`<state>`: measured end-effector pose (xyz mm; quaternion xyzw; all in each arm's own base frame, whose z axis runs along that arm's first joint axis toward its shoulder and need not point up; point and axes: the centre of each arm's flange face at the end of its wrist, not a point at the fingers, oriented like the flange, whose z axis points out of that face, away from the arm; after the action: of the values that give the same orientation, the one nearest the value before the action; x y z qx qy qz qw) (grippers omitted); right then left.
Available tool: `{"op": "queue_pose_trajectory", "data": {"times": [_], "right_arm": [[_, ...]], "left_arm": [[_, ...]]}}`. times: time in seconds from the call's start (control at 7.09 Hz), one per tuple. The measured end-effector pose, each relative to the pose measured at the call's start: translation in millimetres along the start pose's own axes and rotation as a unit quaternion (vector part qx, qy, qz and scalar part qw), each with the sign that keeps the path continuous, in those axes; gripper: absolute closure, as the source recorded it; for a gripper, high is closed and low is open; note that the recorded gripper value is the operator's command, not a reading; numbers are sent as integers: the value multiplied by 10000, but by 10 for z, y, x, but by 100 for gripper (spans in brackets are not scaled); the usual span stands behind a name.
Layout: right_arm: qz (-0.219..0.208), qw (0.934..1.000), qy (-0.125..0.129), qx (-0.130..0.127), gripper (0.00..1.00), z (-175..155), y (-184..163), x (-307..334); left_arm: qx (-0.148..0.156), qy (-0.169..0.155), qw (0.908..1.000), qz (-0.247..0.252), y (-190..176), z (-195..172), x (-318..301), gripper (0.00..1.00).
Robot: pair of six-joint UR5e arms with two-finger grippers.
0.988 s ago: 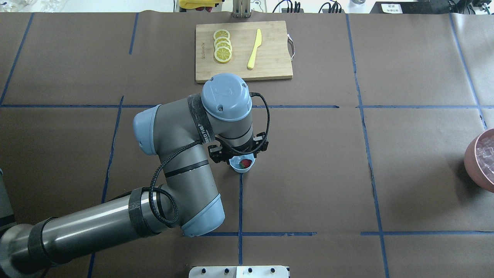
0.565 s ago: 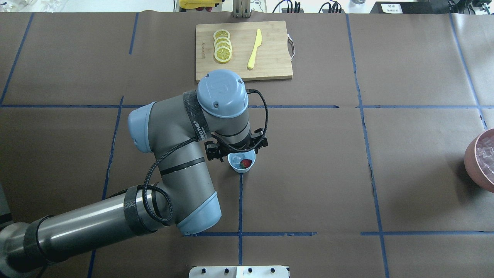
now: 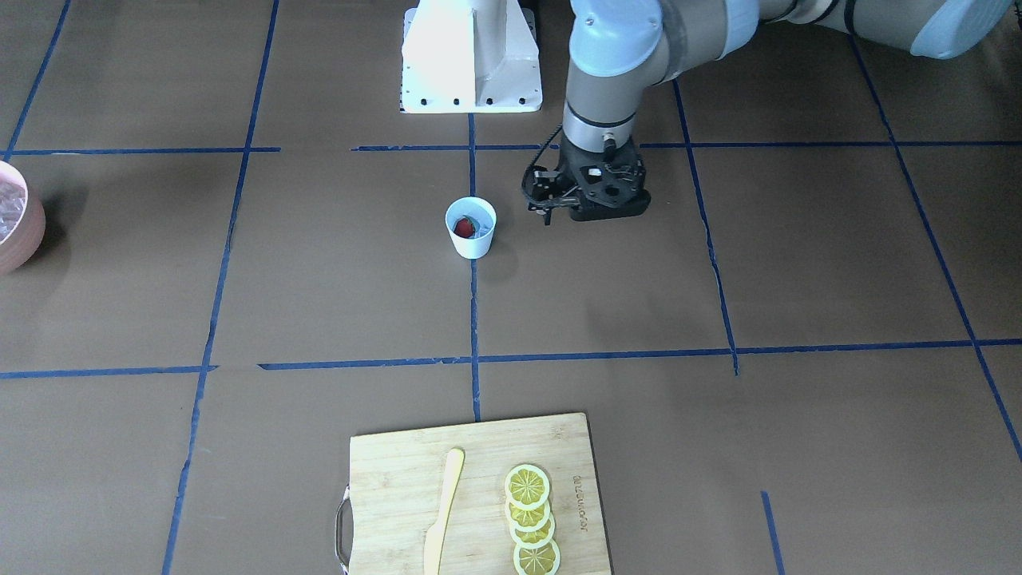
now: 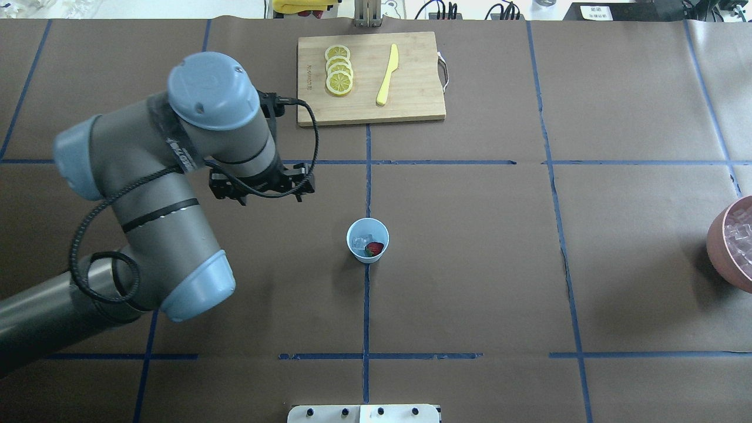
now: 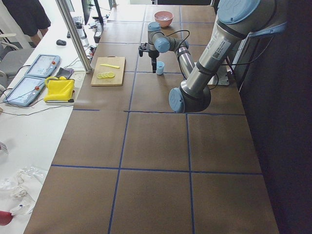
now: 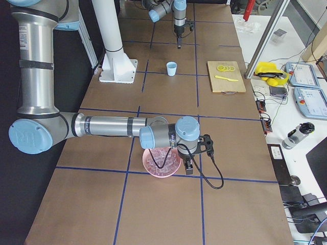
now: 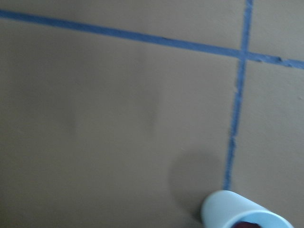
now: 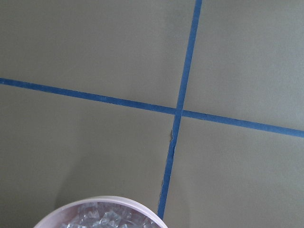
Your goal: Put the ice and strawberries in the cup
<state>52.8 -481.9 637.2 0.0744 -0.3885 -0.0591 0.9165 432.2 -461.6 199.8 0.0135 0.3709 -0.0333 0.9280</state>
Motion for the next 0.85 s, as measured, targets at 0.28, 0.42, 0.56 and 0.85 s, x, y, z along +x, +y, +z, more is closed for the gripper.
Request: {"op": "queue_pose_trajectory", "data": {"times": [0.28,0.42,0.56,0.85], "right_arm": [[55,10000,5,-30,0,17,3,22],[66,10000,-8,-34,0,19,7,23],[70,10000,-21,-32,0,17,9,20],[61,10000,-28,-18,0,10,2,12]], "left_arm": [[-220,-91,9993,276,-332,-236,-839,0],[-315,-101,9986,421,-494,-303,-1327,0],[-351,-140,9974,608,-652,-366,-1865,0],[-373,-277,9939,997,-854,-468,-2965,0]]}}
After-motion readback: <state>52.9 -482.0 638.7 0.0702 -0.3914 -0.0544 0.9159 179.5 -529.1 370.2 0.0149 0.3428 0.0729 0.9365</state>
